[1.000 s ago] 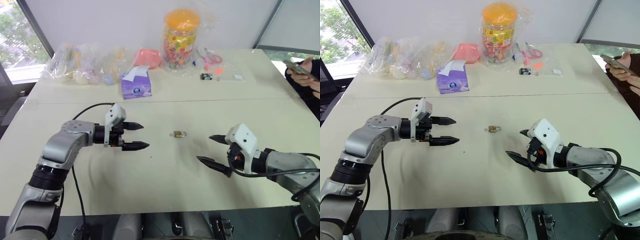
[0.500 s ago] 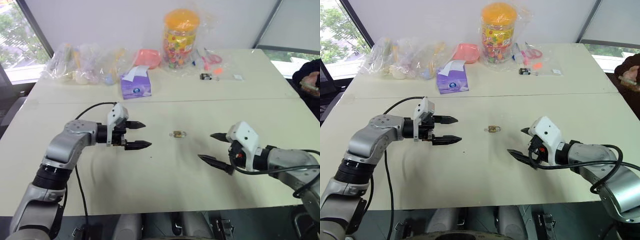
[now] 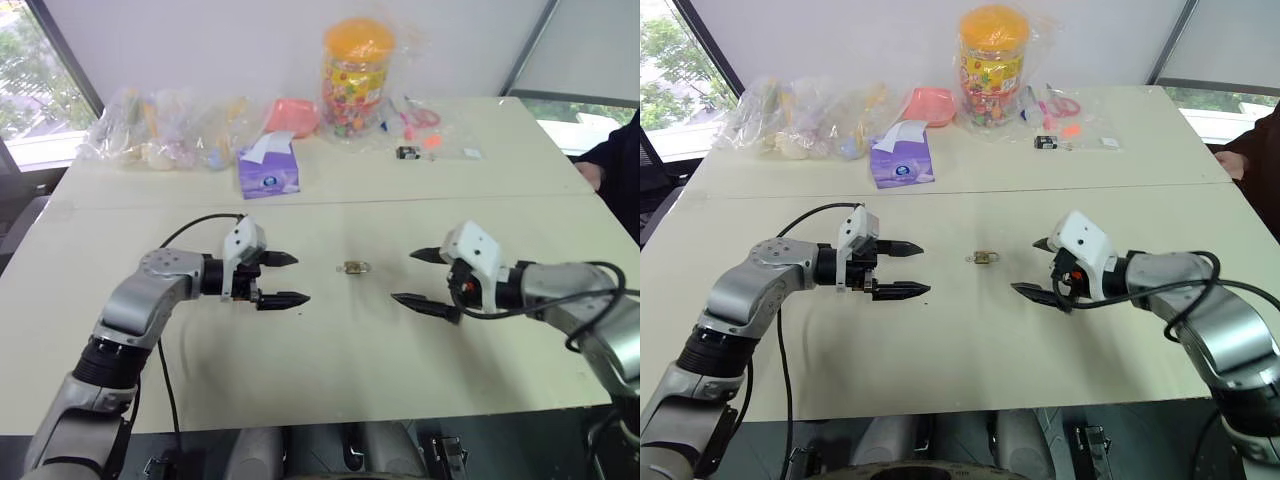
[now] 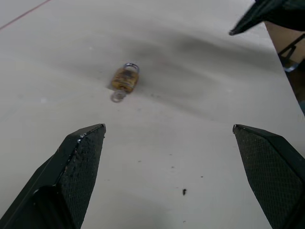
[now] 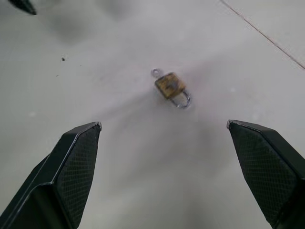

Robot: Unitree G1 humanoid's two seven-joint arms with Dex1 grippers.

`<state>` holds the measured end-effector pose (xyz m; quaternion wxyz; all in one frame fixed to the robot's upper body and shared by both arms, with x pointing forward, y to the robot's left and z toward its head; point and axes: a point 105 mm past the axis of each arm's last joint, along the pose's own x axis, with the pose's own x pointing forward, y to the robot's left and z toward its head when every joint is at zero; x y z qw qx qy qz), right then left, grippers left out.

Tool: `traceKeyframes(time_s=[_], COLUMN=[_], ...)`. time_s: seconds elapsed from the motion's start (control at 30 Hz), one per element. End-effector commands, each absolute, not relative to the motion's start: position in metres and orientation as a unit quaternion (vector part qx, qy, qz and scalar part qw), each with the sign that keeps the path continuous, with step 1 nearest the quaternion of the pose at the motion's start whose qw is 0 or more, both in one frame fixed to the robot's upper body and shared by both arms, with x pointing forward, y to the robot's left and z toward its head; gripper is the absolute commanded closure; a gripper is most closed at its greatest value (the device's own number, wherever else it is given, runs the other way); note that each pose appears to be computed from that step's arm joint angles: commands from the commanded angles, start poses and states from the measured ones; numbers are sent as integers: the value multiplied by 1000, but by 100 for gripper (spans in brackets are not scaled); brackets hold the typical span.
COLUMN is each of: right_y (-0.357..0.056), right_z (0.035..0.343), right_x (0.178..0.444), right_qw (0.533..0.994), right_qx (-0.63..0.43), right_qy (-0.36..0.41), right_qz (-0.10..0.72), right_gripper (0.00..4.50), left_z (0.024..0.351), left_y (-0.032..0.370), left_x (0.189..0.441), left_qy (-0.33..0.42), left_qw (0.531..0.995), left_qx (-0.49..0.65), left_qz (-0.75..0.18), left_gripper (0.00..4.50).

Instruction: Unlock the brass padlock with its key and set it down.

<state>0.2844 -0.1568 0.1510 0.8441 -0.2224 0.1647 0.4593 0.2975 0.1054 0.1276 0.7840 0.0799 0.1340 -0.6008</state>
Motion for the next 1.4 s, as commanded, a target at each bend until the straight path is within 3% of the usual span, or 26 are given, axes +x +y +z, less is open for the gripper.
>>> traceKeyframes(time_s=[0.03, 0.3, 0.63, 0.77, 0.9, 0.93, 1.1, 1.23, 1.4], right_y=[-146, -121, -99, -99, -103, -104, -102, -97, -89], right_z=[149, 131, 99, 86, 77, 76, 84, 116, 156], right_x=[303, 348, 360, 361, 357, 355, 348, 347, 322], right_qw=[820, 777, 754, 748, 747, 746, 749, 766, 736], right_qx=[-238, -245, -245, -270, -264, -264, -279, -386, -508], right_qy=[156, 175, 193, 200, 211, 212, 184, 59, -112], right_qz=[496, 553, 579, 573, 573, 573, 572, 511, 433], right_gripper=[7, 7, 7, 129, 341, 375, 378, 378, 378], left_z=[137, 136, 136, 136, 137, 137, 137, 145, 159], left_y=[102, 104, 109, 109, 108, 108, 109, 106, 99], left_x=[296, 292, 287, 287, 290, 291, 296, 308, 319], left_qy=[113, 107, 109, 110, 107, 107, 109, 106, 99], left_qw=[784, 795, 804, 804, 804, 803, 805, 811, 806], left_qx=[96, 100, 108, 110, 112, 112, 100, 60, 17], left_qz=[-603, -589, -575, -574, -575, -575, -575, -572, -583], left_gripper=[0, 0, 0, 0, 0, 0, 0, 0, 0])
